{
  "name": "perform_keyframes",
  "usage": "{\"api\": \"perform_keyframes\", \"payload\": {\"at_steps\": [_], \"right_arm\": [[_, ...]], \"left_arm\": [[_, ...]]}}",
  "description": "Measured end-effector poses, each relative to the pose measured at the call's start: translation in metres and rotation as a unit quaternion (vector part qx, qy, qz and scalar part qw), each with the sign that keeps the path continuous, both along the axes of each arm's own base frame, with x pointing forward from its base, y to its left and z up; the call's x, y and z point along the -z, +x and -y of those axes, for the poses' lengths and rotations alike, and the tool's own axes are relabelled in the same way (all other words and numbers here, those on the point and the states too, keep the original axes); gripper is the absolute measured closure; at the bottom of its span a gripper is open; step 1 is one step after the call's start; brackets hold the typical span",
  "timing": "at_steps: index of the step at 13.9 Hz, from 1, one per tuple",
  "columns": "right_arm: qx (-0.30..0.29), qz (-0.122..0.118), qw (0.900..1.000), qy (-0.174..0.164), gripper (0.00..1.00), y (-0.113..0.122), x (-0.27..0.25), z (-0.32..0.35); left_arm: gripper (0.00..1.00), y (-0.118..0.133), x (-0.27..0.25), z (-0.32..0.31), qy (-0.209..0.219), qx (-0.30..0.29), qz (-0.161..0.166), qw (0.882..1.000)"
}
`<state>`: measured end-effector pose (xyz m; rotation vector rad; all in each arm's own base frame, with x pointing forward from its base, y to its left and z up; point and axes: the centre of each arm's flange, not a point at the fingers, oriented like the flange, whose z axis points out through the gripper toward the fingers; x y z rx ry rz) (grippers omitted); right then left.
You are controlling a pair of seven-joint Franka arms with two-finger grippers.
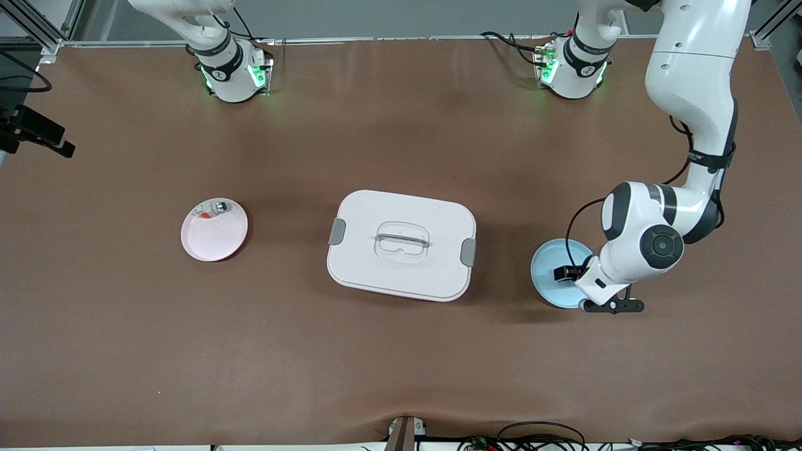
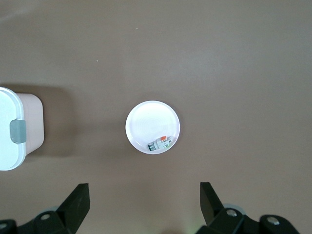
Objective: Transfer orange switch to right arm and place
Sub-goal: 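Lower the left gripper and close it on the orange switch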
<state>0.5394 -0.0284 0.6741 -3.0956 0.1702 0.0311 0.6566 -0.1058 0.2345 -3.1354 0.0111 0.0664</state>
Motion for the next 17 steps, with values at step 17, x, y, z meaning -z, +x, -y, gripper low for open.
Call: {"api": "perform_keyframes", "payload": {"at_steps": [17], "right_arm": [[0.002, 0.002, 1.0, 0.0, 0.0, 0.0, 0.0, 0.002]], "left_arm": [[0.0, -0.025, 0.038, -0.001, -0.004, 0.001, 0.013, 1.0]]}}
